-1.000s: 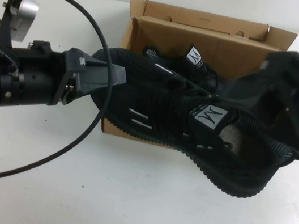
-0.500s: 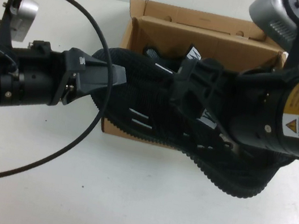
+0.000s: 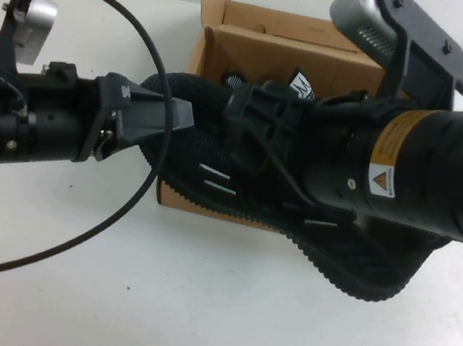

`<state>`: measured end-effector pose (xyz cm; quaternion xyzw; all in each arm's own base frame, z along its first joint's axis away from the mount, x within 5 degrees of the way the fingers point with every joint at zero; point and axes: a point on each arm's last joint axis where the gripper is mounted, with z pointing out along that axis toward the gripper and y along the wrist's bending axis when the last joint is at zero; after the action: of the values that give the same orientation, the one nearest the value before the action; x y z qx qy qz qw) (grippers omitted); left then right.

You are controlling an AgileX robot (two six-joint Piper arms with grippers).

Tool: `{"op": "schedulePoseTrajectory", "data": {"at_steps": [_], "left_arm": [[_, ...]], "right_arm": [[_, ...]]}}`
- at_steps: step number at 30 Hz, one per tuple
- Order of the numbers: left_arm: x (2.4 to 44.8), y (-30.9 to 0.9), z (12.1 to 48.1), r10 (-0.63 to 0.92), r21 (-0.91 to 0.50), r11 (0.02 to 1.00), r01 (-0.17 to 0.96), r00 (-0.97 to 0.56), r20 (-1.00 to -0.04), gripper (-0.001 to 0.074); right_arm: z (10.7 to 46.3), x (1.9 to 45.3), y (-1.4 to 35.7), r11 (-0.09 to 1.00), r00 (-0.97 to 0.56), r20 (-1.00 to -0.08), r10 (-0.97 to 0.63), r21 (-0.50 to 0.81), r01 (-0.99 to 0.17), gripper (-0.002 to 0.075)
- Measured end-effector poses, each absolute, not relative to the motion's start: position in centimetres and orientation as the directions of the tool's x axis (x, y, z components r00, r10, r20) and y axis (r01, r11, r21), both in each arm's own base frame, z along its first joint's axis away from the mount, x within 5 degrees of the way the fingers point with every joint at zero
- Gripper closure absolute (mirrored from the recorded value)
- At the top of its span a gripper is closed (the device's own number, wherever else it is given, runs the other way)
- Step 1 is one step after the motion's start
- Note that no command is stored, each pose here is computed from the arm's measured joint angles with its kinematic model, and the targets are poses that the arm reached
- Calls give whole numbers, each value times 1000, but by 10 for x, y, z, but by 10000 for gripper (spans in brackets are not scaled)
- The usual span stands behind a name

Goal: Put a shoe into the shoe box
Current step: Place the shoe in the shoe box

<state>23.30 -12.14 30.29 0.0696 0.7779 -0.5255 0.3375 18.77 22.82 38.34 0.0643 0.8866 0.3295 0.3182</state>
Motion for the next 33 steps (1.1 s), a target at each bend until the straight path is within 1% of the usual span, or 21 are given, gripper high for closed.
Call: {"op": "schedulePoseTrajectory", "data": {"at_steps": [1, 2, 3, 5, 6, 8, 9, 13, 17, 21, 28, 29, 31, 32, 33], "left_arm": [[233, -121, 303, -245, -770, 439, 464, -762, -599, 618], [233, -121, 303, -244, -768, 441, 463, -762, -600, 618], [233, -121, 302, -242, -767, 442, 464, -762, -601, 618], [234, -120, 302, -247, -767, 446, 461, -760, -601, 620], [234, -120, 302, -248, -767, 446, 461, -760, -601, 622], [234, -119, 302, -250, -767, 448, 460, -759, -601, 623], [234, -119, 303, -250, -768, 445, 460, -760, -600, 624], [234, -120, 303, -248, -768, 438, 467, -758, -603, 624], [233, -120, 301, -250, -792, 435, 428, -788, -563, 624], [231, -120, 301, -235, -801, 423, 424, -803, -548, 624], [230, -121, 301, -223, -792, 423, 441, -796, -562, 620], [230, -121, 301, -222, -791, 423, 442, -796, -564, 606], [230, -121, 301, -219, -791, 420, 445, -796, -564, 538], [229, -121, 302, -217, -792, 416, 446, -797, -563, 472], [229, -121, 302, -212, -794, 410, 449, -799, -562, 388]], "right_arm": [[381, 189, 230, 778, -792, -520, 321, 621, -93, 256], [380, 190, 230, 785, -792, -523, 315, 612, -92, 302], [379, 189, 230, 791, -794, -523, 311, 606, -89, 378], [377, 190, 229, 811, -794, -538, 284, 577, -101, 568], [377, 190, 229, 818, -791, -551, 266, 563, -117, 624], [377, 190, 228, 829, -785, -574, 233, 539, -149, 685], [377, 190, 228, 832, -782, -583, 220, 531, -161, 702], [379, 190, 227, 840, -769, -608, 196, 509, -189, 720], [382, 188, 225, 838, -762, -620, 188, 506, -206, 722], [385, 187, 223, 836, -759, -623, 190, 508, -208, 722], [386, 186, 221, 834, -757, -625, 191, 510, -210, 722], [386, 186, 221, 834, -757, -625, 191, 510, -210, 722], [386, 186, 221, 836, -755, -628, 190, 507, -211, 722], [386, 186, 221, 835, -754, -628, 190, 508, -212, 722], [387, 186, 221, 833, -753, -630, 192, 510, -215, 722]]}}
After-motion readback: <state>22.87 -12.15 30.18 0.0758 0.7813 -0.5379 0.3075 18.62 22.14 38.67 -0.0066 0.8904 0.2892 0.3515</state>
